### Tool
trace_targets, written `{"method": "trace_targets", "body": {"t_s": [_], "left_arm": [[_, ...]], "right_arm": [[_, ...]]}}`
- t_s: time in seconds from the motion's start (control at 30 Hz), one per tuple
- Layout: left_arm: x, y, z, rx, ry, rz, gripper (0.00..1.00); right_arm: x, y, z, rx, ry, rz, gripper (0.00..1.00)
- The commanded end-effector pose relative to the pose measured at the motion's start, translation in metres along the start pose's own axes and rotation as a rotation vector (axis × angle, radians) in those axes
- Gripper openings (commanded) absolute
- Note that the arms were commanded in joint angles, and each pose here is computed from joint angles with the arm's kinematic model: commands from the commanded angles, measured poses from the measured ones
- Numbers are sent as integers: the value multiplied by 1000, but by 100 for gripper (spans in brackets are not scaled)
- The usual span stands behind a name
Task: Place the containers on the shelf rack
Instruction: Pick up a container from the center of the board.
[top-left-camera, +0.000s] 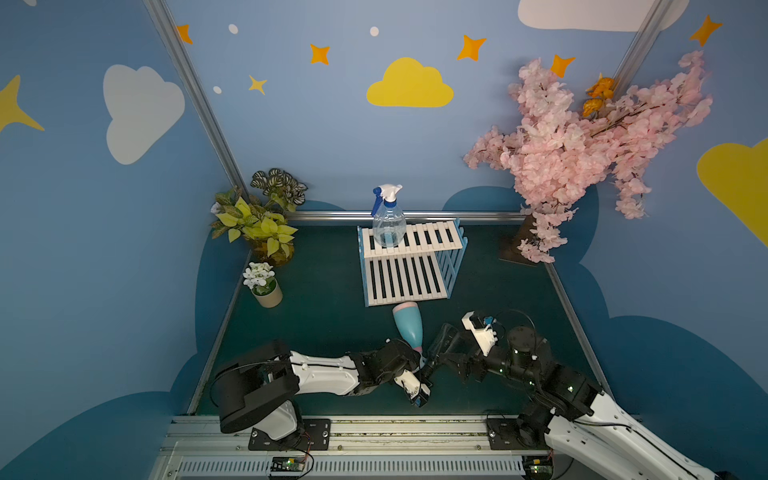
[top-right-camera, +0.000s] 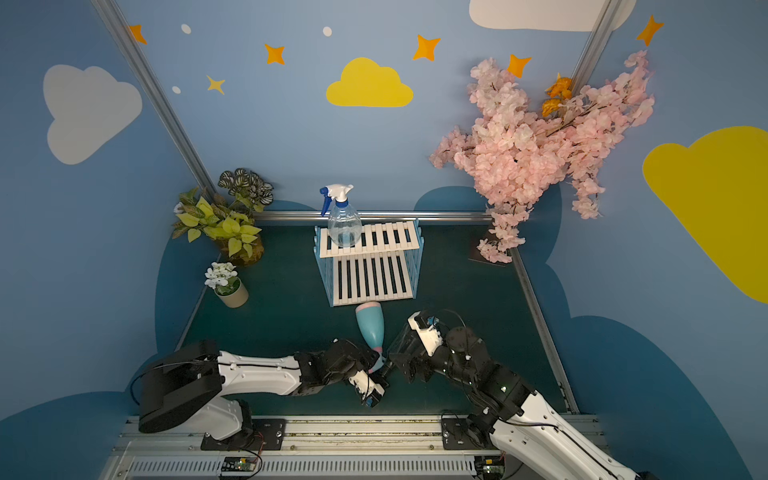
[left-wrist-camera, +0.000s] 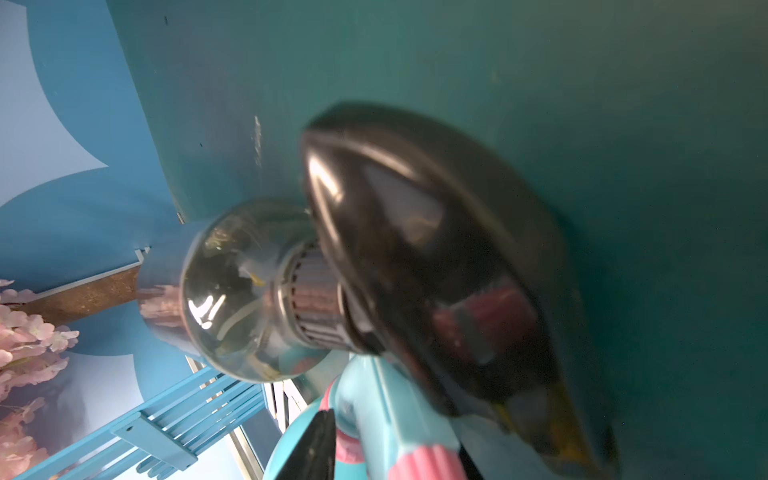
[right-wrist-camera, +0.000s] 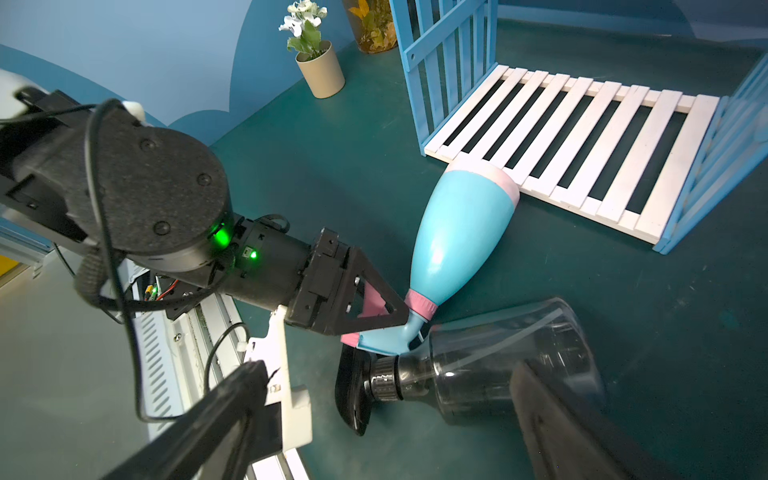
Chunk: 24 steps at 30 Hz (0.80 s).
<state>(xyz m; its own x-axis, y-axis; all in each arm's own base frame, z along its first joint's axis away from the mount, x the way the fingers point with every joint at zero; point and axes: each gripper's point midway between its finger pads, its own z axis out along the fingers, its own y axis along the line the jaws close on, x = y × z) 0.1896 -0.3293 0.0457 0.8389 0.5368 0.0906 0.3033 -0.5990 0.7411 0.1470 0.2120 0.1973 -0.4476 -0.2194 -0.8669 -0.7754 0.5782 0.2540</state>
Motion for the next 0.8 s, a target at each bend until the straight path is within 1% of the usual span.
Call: {"method": "trace_targets", "body": {"t_s": [0.0, 0.1, 0.17, 0.23, 0.37, 0.43, 0.47, 0.5, 0.57, 0.6, 0.7, 0.77], "left_arm": [[0, 7, 1, -47, 5, 23, 29], [-5, 15, -6, -88, 1, 33, 21], [-7, 20, -12, -110, 0, 31, 11], [-5, 34, -20, -148, 7, -13, 4], [6, 60, -39, -193, 34, -147, 2], [14, 75, -51, -216, 41, -258, 2], [19, 83, -58, -230, 49, -332, 2], [26, 95, -67, -253, 55, -412, 2], [38, 107, -85, -251, 51, -575, 2], [43, 114, -97, -257, 34, -681, 2], [51, 131, -131, -245, -87, -964, 2], [51, 138, -154, -213, -195, -1116, 2]], "right_arm": [[-5, 2, -2, -7, -31, 1, 98], [-5, 2, -2, -7, -34, 1, 98], [-5, 1, -2, -6, -33, 2, 98], [-5, 1, -2, -2, -33, 3, 98], [-7, 0, -3, 7, -40, 4, 98], [-8, -1, -3, 12, -45, 5, 98], [-9, -1, -4, 13, -49, 6, 98], [-11, -1, -5, 15, -55, 5, 98], [-17, 0, -8, 19, -68, -1, 98], [-21, 0, -10, 21, -76, -8, 98], [-34, 3, -17, 18, -109, -34, 98], [-44, 8, -21, 6, -141, -64, 98]]}}
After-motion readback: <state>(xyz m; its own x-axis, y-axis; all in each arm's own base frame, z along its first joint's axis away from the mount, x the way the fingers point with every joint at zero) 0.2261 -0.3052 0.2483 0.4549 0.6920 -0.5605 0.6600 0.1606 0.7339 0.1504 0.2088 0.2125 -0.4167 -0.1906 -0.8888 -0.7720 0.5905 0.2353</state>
